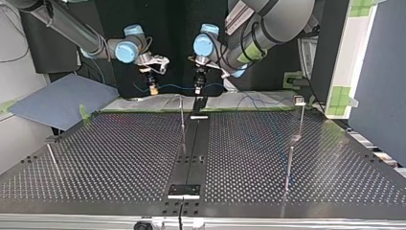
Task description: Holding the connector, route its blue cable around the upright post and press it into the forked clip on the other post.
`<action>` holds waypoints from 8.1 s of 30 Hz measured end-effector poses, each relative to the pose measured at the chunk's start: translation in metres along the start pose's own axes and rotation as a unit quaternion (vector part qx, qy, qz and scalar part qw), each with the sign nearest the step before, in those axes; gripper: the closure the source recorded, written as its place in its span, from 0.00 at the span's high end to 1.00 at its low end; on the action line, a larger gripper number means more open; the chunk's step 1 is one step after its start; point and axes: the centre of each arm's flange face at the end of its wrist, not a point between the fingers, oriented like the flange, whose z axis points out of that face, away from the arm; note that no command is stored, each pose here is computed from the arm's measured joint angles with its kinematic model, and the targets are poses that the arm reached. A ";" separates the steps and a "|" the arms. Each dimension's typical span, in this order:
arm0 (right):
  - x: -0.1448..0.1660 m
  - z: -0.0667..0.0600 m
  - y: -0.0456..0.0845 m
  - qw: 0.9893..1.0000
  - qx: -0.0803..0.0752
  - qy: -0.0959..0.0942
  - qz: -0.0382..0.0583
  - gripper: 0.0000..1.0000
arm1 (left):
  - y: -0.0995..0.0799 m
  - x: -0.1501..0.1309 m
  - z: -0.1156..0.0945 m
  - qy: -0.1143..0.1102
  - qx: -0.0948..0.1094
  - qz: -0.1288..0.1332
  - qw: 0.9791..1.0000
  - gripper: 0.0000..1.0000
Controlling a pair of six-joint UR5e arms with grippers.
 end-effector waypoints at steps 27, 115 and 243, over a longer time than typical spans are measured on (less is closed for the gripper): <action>0.005 0.009 0.040 1.000 -0.030 -0.005 0.008 0.00 | -0.003 0.026 0.031 0.011 -0.001 -0.018 1.000 0.00; 0.051 0.046 0.133 0.992 -0.124 0.021 -0.009 0.00 | 0.059 -0.013 0.125 0.074 -0.040 -0.033 0.996 0.00; 0.041 0.049 0.140 0.984 -0.178 -0.012 -0.012 0.00 | -0.019 -0.072 -0.010 0.137 0.093 0.045 0.985 1.00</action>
